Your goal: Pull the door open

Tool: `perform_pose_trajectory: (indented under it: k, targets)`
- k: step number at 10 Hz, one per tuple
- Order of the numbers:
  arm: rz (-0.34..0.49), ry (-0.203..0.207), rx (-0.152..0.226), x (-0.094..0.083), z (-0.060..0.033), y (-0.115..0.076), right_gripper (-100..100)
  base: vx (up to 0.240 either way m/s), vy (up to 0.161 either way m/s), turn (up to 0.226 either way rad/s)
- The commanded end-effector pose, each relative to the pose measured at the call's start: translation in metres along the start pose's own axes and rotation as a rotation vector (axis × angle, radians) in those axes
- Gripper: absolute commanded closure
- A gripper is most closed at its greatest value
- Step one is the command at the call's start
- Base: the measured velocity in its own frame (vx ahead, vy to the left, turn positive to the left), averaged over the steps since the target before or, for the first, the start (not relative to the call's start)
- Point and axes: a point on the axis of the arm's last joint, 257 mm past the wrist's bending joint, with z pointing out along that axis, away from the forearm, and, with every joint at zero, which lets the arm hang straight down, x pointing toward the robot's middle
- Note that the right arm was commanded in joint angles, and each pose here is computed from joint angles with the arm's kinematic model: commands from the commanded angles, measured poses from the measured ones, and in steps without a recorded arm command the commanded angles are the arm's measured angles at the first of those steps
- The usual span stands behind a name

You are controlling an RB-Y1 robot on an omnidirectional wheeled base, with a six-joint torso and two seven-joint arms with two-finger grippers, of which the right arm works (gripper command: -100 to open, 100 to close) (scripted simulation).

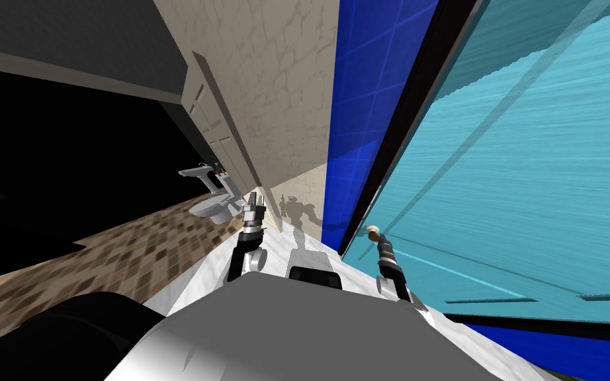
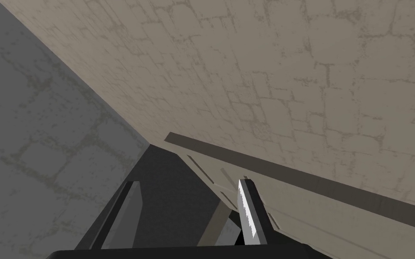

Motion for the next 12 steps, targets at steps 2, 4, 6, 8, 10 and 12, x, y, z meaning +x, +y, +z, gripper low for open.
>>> perform_pose_trajectory:
  k: [2,4,6,8,10,12]
  targets:
    - [0.101,0.013,-0.005,0.0168,0.0016,0.0023,100,-0.030,-0.018,0.044]
    - [0.148,0.008,-0.003,0.0155,0.0018,0.0020,100,-0.024,-0.011,0.042]
    - [0.197,0.003,-0.002,0.0143,0.0020,0.0017,100,-0.022,-0.009,0.033]
    - [0.244,-0.002,-0.002,0.0130,0.0022,0.0014,100,-0.025,-0.007,0.036]
    - [0.248,-0.002,-0.002,0.0130,0.0022,0.0014,100,-0.019,-0.008,0.027]
    - [0.248,-0.002,-0.002,0.0130,0.0022,0.0014,100,0.004,0.001,-0.017]
